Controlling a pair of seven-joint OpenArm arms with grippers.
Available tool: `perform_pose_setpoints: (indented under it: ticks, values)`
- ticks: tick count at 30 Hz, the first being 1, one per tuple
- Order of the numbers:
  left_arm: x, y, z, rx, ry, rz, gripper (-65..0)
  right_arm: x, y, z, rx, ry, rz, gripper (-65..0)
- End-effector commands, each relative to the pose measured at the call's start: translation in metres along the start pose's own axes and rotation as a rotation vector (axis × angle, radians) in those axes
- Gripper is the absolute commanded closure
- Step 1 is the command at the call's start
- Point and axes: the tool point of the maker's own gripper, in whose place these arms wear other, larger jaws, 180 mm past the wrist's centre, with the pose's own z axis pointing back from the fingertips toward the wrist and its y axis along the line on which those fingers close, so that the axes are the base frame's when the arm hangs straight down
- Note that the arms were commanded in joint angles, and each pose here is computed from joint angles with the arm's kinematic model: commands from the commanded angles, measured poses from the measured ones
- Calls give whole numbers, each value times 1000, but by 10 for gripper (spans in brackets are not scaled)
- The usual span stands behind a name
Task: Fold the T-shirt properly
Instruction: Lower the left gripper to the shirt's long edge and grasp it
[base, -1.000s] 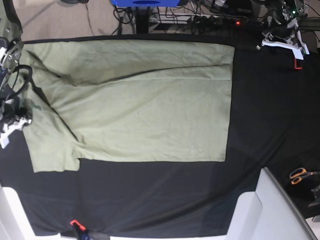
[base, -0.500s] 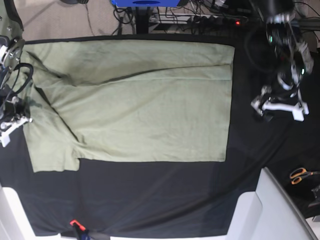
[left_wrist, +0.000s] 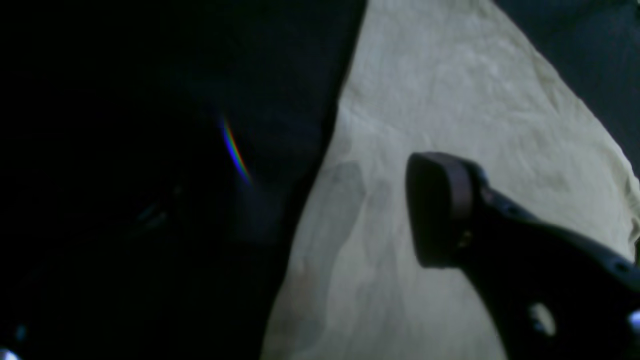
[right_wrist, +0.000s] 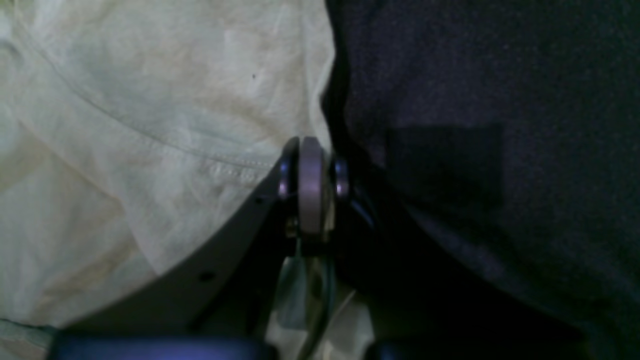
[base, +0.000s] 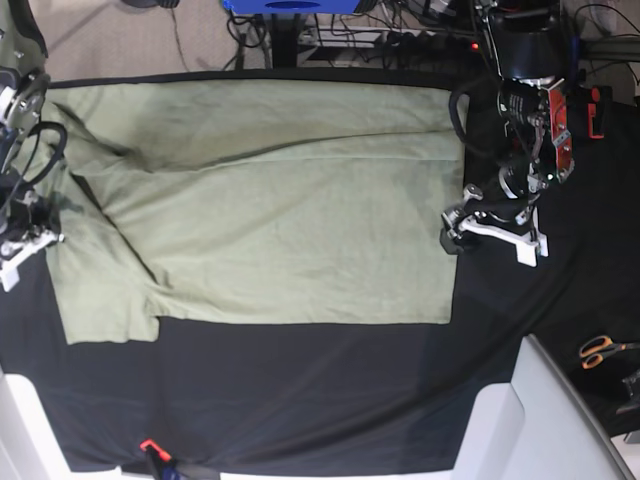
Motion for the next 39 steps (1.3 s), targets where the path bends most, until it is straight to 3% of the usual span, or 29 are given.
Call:
perform_pose_setpoints:
  ticks: [1,7,13,17,25,32,39]
  values:
    - [-31,1,-2,14,115,0,-433,2,-7,4,-20,23,17,0]
    - [-40,-5,-3,1,136,-26,-225,2,-7,4,-20,23,18,0]
    - [-41,-1,-2,9,135,-18,-130,1,-7,4,-20,25,18,0]
    - [-42,1,-2,13,136,-22,-5,1,-7,4,-21,26,18,0]
    - [-42,1,5,11,125,-36,0,0,-7,4,-21,28,18,0]
    - [-25,-8,28,-17,53,-103,0,-1,-7,4,-21,30,19,0]
    - [-22,2,49,43,18,-96,0,-8,-9,3,-23,42,19,0]
